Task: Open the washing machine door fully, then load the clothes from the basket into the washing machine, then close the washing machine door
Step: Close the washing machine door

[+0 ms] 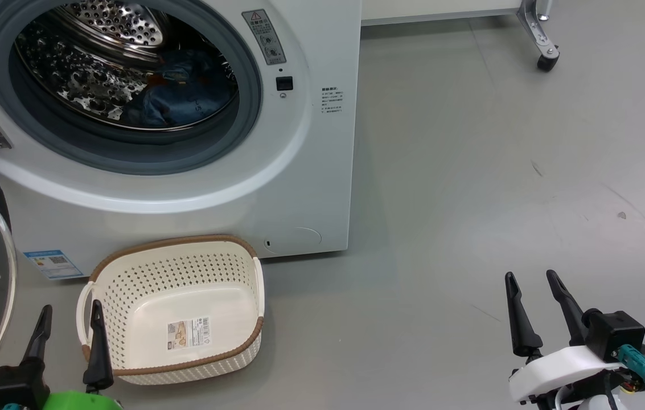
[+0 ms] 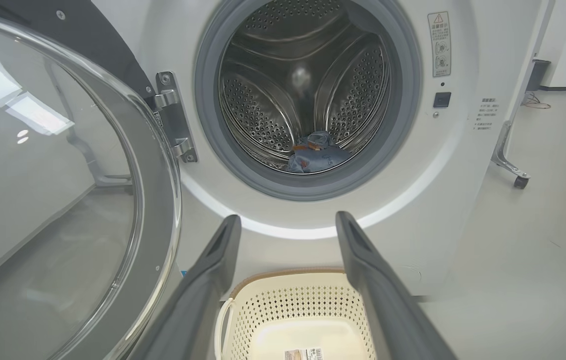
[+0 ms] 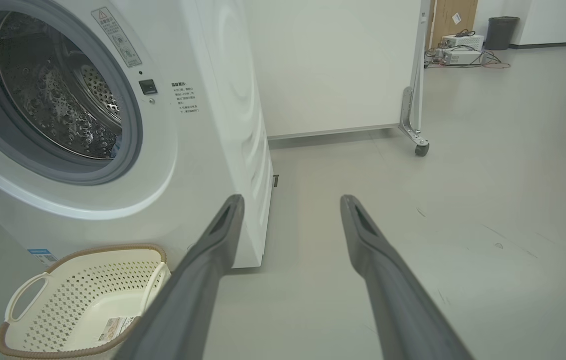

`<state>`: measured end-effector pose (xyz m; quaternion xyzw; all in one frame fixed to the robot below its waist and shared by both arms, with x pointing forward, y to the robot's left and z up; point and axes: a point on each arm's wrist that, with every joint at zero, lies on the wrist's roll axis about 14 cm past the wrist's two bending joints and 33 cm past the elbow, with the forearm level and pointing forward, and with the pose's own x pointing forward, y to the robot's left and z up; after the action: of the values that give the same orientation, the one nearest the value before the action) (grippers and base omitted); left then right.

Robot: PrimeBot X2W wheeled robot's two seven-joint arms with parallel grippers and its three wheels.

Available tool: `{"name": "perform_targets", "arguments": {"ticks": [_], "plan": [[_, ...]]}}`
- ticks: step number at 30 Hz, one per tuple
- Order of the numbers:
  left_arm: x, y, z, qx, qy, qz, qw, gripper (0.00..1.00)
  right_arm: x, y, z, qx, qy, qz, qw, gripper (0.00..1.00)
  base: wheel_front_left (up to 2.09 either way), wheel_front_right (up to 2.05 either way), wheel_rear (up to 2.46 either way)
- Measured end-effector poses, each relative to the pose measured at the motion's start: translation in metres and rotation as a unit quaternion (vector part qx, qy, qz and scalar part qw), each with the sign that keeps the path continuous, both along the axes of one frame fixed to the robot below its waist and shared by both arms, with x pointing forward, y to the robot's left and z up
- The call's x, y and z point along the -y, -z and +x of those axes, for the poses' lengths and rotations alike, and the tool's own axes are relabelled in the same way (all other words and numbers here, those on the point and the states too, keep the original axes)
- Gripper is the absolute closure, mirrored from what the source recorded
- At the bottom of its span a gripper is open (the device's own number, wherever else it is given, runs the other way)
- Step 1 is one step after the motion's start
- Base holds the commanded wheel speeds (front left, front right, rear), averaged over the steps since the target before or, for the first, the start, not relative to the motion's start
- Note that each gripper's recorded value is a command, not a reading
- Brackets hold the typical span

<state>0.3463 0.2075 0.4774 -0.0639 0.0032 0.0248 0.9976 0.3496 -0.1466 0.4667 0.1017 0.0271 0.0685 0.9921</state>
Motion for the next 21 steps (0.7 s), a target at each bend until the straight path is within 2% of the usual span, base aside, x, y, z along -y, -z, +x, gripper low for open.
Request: {"name": "perform_targets", "arguments": {"ticks": [11, 21], "plan": [[-0.0036, 0.0007, -0.0022, -0.001, -0.005, -0.001, 1.0, 0.0, -0.0041, 0.001, 0.0026, -0.002, -0.006, 0.001, 1.0, 0.0, -0.55, 0.55, 0.0], [-0.0053, -0.0023, -0.0063, 0.004, -0.007, -0.002, 1.0, 0.0, -0.0055, -0.0029, 0.0036, 0.005, -0.009, 0.001, 1.0, 0.0, -0.14, 0.14, 0.0]]}}
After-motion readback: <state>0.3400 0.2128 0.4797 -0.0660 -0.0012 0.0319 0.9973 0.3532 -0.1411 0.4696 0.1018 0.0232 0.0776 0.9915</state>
